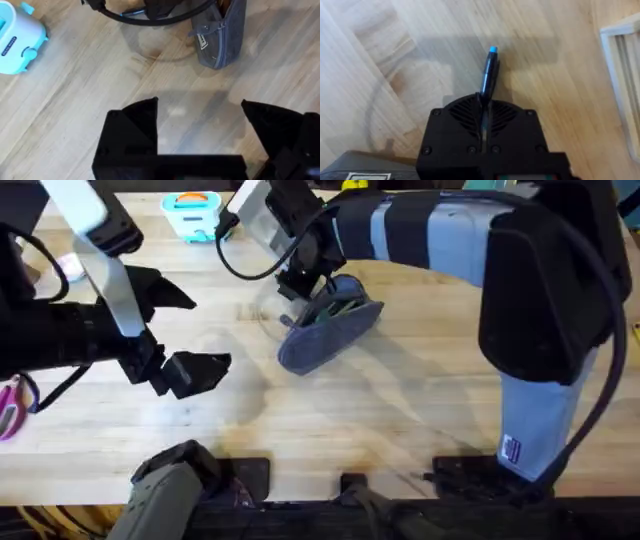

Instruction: Unzip the bag, pick up the pens from the table one at a time and place them inside, then zip the bag closed.

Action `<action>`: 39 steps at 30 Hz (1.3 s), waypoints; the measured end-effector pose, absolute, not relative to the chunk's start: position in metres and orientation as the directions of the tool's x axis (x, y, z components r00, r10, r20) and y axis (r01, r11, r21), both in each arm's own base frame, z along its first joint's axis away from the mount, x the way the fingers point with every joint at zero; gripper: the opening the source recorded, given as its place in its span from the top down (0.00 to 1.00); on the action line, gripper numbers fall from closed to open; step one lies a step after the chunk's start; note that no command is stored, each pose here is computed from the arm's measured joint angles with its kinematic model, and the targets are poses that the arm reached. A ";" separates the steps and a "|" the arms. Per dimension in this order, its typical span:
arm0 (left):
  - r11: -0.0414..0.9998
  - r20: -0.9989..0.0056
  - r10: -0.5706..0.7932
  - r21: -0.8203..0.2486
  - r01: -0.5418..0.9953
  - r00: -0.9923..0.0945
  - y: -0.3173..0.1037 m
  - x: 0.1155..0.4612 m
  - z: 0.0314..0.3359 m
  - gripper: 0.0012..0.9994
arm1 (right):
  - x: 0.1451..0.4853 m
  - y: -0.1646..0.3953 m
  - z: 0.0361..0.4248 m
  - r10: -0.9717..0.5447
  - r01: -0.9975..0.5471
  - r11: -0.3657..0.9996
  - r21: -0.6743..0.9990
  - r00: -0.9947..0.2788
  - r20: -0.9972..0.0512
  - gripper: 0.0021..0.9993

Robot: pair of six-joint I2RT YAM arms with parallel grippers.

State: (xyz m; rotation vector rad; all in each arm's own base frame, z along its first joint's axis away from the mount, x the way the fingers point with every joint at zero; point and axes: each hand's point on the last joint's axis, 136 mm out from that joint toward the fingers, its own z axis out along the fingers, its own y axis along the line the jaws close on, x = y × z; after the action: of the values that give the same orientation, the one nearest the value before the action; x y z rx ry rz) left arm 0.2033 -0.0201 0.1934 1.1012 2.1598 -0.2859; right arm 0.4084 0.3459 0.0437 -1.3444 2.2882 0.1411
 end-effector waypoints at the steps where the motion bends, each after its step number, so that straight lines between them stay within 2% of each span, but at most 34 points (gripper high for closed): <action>1: 0.617 -0.663 0.629 0.108 0.780 -0.406 -0.020 0.203 0.193 0.01 | 0.410 0.345 0.044 -0.796 -0.843 0.515 -0.155 -0.403 -0.452 0.96; 10: 0.617 -0.663 0.629 0.108 0.780 -0.406 -0.020 0.203 0.193 0.01 | 0.428 0.330 0.056 -0.777 -0.814 0.552 -0.183 -0.422 -0.468 0.97; 12: 0.617 -0.663 0.629 0.108 0.780 -0.406 -0.020 0.203 0.193 0.01 | 0.431 0.327 0.071 -0.765 -0.805 0.562 -0.191 -0.419 -0.489 0.97; 18: 0.617 -0.663 0.629 0.108 0.780 -0.405 -0.020 0.203 0.193 0.01 | 0.436 0.315 0.151 -0.738 -0.784 0.567 -0.251 -0.349 -0.577 0.97; 21: 0.617 -0.663 0.629 0.108 0.780 -0.405 -0.020 0.203 0.193 0.01 | 0.430 0.306 0.179 -0.756 -0.791 0.538 -0.290 -0.301 -0.582 0.97; 26: 0.617 -0.664 0.629 0.108 0.780 -0.406 -0.020 0.203 0.193 0.01 | 0.413 0.293 0.202 -0.798 -0.814 0.477 -0.330 -0.244 -0.551 0.97; 28: 0.617 -0.663 0.629 0.108 0.780 -0.405 -0.020 0.203 0.193 0.01 | 0.401 0.288 0.209 -0.827 -0.838 0.423 -0.343 -0.204 -0.523 0.97; 29: 0.617 -0.663 0.629 0.108 0.780 -0.405 -0.020 0.203 0.193 0.01 | 0.376 0.278 0.215 -0.882 -0.890 0.291 -0.352 -0.107 -0.460 0.97; 33: 0.617 -0.663 0.629 0.108 0.780 -0.405 -0.020 0.203 0.193 0.01 | 0.340 0.262 0.217 -0.934 -0.934 0.033 -0.355 0.097 -0.344 0.97; 38: 0.617 -0.663 0.629 0.108 0.780 -0.405 -0.020 0.203 0.193 0.01 | 0.312 0.249 0.212 -0.906 -0.901 -0.269 -0.340 0.357 -0.228 0.97; 39: 0.617 -0.663 0.629 0.108 0.780 -0.405 -0.020 0.203 0.193 0.01 | 0.310 0.249 0.211 -0.872 -0.863 -0.362 -0.353 0.448 -0.199 0.97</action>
State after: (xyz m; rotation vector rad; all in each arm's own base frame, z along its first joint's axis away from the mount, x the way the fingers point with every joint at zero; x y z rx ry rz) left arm 0.2032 -0.0201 0.1934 1.1015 2.1597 -0.2859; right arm 0.3101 0.2493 0.2113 -2.2986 1.4632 -0.0308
